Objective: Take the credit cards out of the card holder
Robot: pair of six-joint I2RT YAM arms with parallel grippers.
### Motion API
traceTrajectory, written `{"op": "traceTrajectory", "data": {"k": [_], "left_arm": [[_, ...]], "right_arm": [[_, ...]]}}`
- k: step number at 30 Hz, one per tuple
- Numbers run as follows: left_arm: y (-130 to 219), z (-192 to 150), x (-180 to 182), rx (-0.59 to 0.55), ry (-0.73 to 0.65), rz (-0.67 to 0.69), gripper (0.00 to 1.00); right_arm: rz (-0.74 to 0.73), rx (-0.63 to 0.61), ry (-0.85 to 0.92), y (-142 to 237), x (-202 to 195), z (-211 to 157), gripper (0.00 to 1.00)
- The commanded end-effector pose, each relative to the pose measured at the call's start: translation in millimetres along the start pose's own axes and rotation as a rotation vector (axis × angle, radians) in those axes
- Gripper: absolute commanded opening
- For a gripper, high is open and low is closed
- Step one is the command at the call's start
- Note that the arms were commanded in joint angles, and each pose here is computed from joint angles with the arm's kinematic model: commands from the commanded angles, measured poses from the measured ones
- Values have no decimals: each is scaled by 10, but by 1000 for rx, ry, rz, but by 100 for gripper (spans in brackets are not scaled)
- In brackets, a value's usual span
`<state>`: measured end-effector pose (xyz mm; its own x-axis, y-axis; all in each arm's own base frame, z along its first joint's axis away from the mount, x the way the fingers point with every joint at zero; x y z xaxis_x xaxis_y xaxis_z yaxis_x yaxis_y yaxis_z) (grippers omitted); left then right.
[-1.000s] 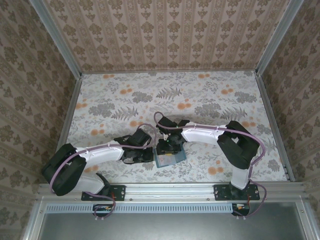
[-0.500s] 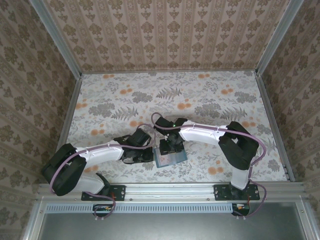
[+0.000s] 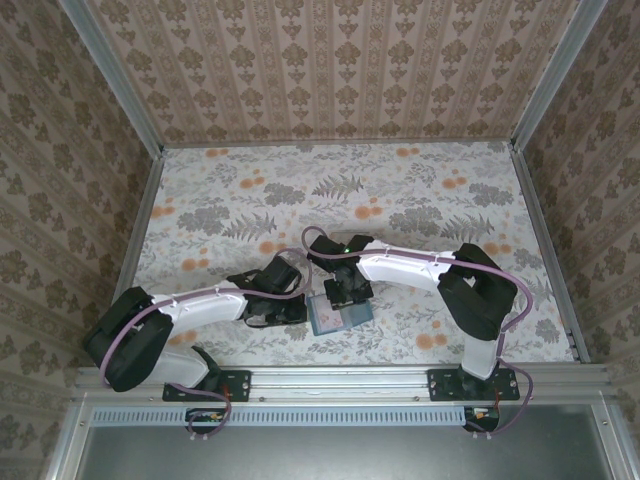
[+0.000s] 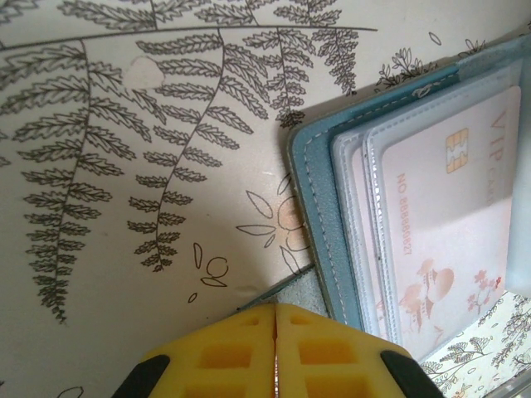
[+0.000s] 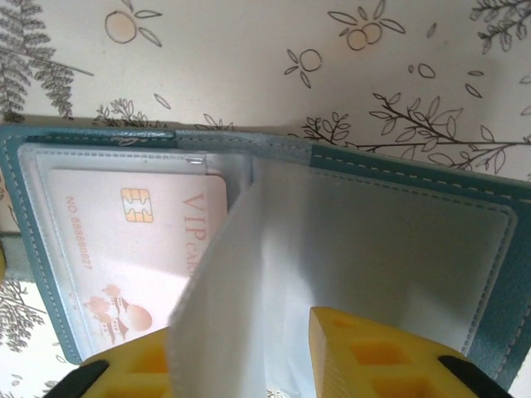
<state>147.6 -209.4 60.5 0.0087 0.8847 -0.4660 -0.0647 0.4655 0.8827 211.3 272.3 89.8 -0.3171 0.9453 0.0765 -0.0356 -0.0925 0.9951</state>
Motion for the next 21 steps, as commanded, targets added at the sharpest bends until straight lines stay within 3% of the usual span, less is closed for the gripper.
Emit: {"op": "traceTrajectory", "data": {"k": [1, 4, 8, 13, 21], "left_arm": [[-55, -65, 163, 31, 17, 63, 8], [-56, -64, 169, 31, 18, 65, 8], [-58, -56, 201, 33, 19, 77, 8], [-49, -33, 213, 38, 14, 92, 8], [-60, -12, 214, 48, 6, 101, 8]], "right_arm": [[10, -16, 13, 108, 43, -1, 21], [9, -21, 15, 124, 37, 1, 11], [-24, -24, 24, 151, -15, -6, 8], [-55, -12, 27, 100, -80, -39, 8], [-108, -6, 14, 53, -223, -66, 16]]}}
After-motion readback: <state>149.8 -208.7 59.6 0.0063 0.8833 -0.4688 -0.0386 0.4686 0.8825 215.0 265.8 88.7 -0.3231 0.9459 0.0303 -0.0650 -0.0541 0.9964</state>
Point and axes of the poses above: each hand's point on the last joint's axis, 136 mm out from that joint toward the fingers, its own y axis back along the fingers, its own x axis along the line the jaws close on, z = x × y, the point moved 5 cm from there along y, back along the fingers, and after that the axes turned 6 degrees about y, right-handed, at the moved point
